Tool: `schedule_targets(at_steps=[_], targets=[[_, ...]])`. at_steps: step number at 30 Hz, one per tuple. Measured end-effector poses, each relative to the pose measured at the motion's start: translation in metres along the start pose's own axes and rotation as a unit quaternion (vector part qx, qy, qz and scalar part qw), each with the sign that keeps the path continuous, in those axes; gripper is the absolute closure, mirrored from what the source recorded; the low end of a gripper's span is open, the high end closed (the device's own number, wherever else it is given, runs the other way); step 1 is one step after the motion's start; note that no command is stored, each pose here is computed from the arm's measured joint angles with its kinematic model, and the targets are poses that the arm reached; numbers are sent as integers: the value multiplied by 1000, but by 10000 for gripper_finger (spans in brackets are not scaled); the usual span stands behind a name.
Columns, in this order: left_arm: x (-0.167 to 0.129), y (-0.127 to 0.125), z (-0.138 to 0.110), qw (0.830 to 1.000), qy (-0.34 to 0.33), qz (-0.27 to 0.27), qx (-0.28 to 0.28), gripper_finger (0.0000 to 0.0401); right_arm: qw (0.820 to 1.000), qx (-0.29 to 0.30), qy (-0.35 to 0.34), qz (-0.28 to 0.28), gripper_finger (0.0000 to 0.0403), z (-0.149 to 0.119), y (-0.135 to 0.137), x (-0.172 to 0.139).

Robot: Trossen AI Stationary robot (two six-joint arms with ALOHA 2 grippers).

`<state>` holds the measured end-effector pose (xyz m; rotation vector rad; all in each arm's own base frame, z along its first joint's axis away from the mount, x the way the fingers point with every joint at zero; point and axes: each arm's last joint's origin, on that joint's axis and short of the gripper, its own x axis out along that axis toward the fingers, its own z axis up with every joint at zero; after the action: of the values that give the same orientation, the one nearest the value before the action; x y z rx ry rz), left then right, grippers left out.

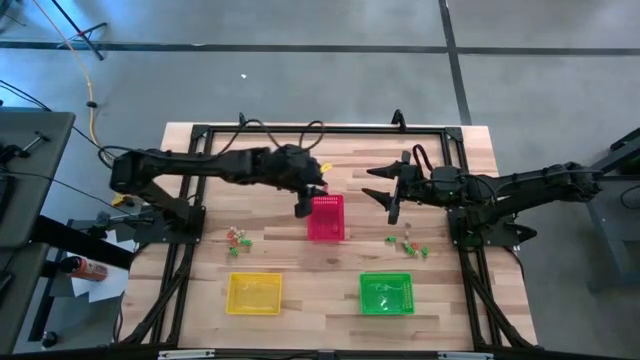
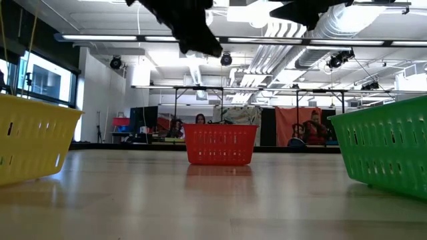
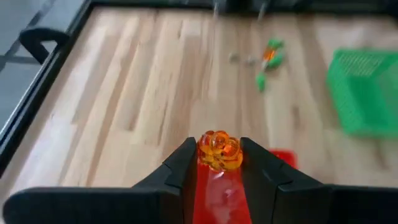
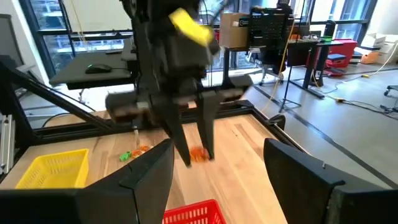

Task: Sort Halloween decoration
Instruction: Put the orange pumpkin toy into the red bin

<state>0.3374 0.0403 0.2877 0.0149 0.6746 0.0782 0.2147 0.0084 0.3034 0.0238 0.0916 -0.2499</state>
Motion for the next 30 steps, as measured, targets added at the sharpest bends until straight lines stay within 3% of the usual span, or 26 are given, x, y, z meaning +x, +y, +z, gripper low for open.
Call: schedule_targets(at_steps=[9,16,30], targets=[[75,-7,-39,993,118,-16,25,317,999,2,1,-39,159,-1,-2,0],[116,-15,-71,982,184,-28,39,317,998,1,4,-58,159,-1,-3,0],[126,-14,-82,978,206,-25,25,302,997,22,27,-70,159,-7,-5,0]])
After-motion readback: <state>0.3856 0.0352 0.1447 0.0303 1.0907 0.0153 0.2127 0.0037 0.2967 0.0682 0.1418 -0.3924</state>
